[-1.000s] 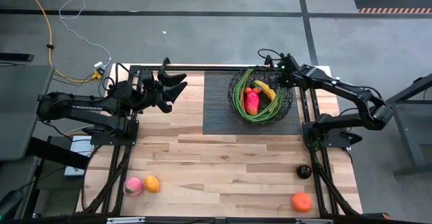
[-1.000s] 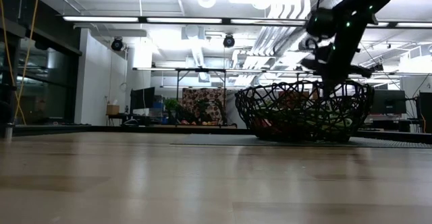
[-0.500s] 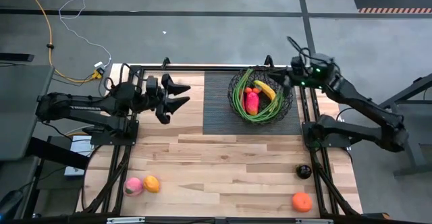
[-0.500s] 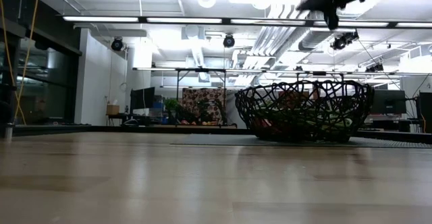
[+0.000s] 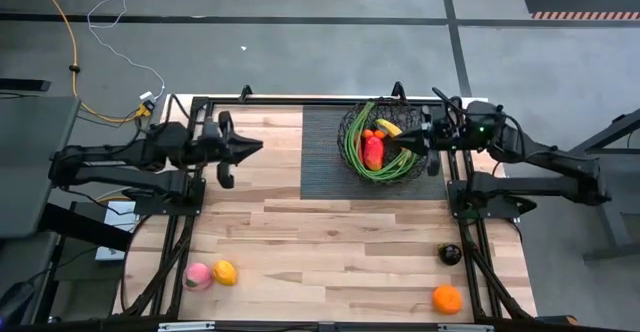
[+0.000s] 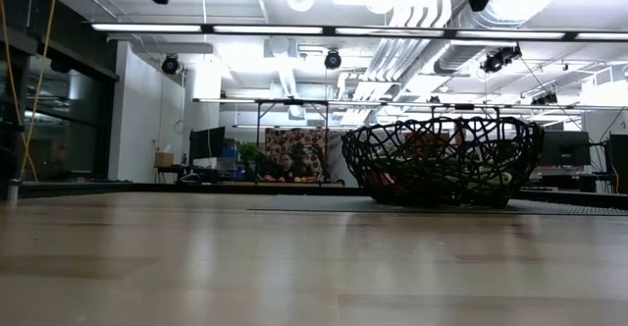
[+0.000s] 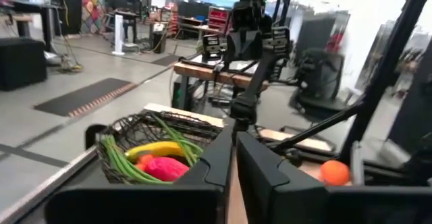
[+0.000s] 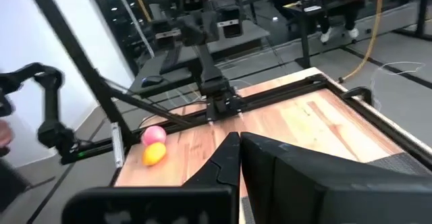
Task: Build produce basket
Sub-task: Put the mangosteen into the black basket
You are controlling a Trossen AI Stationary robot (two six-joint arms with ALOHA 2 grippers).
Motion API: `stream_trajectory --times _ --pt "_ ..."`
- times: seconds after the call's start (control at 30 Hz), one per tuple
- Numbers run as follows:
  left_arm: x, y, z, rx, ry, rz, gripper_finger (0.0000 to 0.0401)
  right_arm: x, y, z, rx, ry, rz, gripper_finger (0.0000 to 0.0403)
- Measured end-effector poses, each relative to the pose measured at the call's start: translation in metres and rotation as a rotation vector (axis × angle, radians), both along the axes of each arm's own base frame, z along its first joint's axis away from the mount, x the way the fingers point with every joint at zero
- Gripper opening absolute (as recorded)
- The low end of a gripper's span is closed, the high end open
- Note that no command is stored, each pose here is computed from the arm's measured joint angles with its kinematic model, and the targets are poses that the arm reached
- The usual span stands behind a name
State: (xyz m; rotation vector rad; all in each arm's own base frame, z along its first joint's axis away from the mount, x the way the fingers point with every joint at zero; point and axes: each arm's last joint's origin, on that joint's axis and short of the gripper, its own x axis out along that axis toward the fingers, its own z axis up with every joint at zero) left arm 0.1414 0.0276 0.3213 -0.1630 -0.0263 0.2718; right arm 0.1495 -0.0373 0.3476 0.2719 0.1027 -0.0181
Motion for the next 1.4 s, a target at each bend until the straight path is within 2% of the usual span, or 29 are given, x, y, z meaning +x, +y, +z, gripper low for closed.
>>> stream_trajectory --times 0.3,0.63,0.8,1.13,1.33,1.4 --pt "-0.019 -0.010 -0.041 -0.111 -0.081 -0.039 0.0001 0.002 0.008 0.000 -0.037 -0.001 0.057 0.0000" --pt "-0.022 -0.020 -0.093 -0.174 -0.024 -0.012 0.0000 0.003 0.013 0.000 -0.036 -0.002 0.090 0.0000" --pt "-0.022 -0.022 -0.113 -0.196 -0.085 -0.031 0.0000 0.003 0.014 0.000 -0.034 -0.002 0.094 0.0000" --pt "-0.022 -0.022 -0.132 -0.208 -0.079 -0.019 0.0000 0.003 0.014 0.001 -0.030 -0.015 0.093 0.0000" --pt "-0.022 -0.022 -0.132 -0.206 -0.076 -0.020 0.0000 0.009 0.012 0.010 0.082 -0.110 0.056 0.0000" --pt "-0.022 -0.022 -0.132 -0.191 -0.071 -0.023 0.0000 0.013 0.013 0.012 0.101 -0.131 0.082 0.0000"
